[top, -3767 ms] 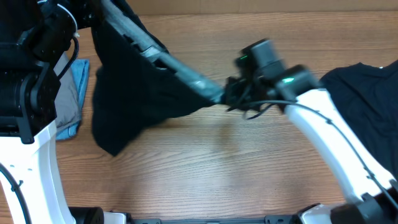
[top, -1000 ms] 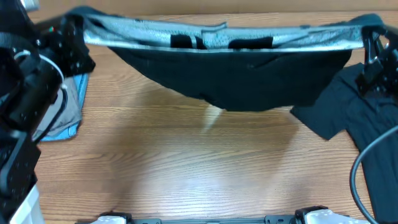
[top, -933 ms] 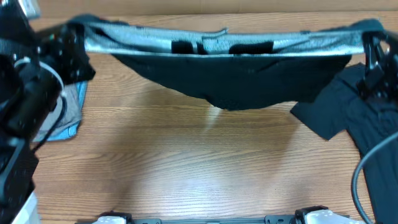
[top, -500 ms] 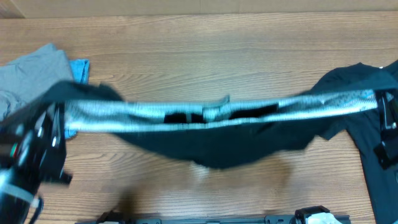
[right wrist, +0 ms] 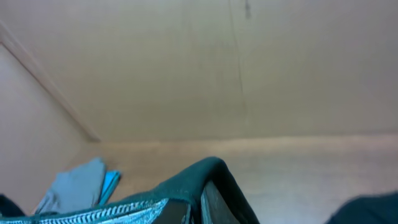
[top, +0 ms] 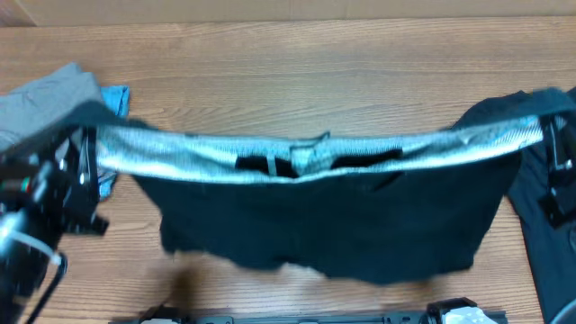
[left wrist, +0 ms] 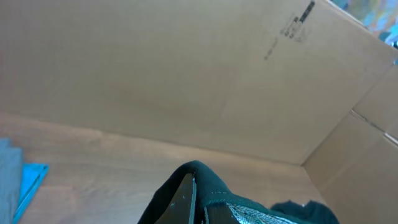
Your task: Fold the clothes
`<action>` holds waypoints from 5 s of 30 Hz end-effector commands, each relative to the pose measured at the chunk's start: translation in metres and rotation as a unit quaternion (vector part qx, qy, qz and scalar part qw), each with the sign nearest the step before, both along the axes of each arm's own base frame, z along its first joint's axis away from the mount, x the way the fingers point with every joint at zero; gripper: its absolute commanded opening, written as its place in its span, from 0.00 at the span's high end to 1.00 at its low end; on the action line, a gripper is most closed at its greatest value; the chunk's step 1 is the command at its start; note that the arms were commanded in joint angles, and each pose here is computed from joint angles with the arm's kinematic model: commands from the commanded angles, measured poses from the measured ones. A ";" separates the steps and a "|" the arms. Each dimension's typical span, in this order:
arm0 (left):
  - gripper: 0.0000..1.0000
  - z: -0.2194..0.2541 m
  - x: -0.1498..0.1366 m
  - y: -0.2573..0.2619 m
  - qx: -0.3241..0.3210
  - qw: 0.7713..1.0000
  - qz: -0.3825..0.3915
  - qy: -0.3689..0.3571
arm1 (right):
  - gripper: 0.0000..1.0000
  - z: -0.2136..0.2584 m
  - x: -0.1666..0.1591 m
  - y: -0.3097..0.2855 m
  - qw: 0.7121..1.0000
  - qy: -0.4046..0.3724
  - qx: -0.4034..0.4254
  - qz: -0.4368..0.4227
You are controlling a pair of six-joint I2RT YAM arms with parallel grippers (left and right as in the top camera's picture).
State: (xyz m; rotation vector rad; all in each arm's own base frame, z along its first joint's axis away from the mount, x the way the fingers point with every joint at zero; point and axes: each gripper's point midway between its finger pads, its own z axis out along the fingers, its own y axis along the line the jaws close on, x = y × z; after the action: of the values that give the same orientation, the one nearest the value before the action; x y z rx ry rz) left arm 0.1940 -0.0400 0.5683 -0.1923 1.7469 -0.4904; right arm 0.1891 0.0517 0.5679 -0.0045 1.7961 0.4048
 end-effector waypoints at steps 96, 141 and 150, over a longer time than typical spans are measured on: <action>0.96 -0.030 -0.056 -0.030 0.002 0.994 -0.103 0.047 | 0.96 -0.026 -0.057 0.020 0.996 0.042 0.018 0.083; 0.96 -0.376 0.263 0.002 0.120 0.848 -0.038 0.514 | 0.96 -0.293 0.189 0.083 0.871 0.442 -0.029 0.214; 0.96 -0.494 0.217 0.001 0.109 0.728 -0.058 0.674 | 0.96 -0.456 0.110 0.088 0.735 0.647 0.020 0.202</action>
State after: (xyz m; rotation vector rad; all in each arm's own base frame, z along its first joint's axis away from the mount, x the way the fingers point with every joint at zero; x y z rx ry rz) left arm 0.4219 -0.0475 0.0834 -0.3360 3.2123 -0.2351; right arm 0.3242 0.1345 0.1242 -0.1351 3.1550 0.8299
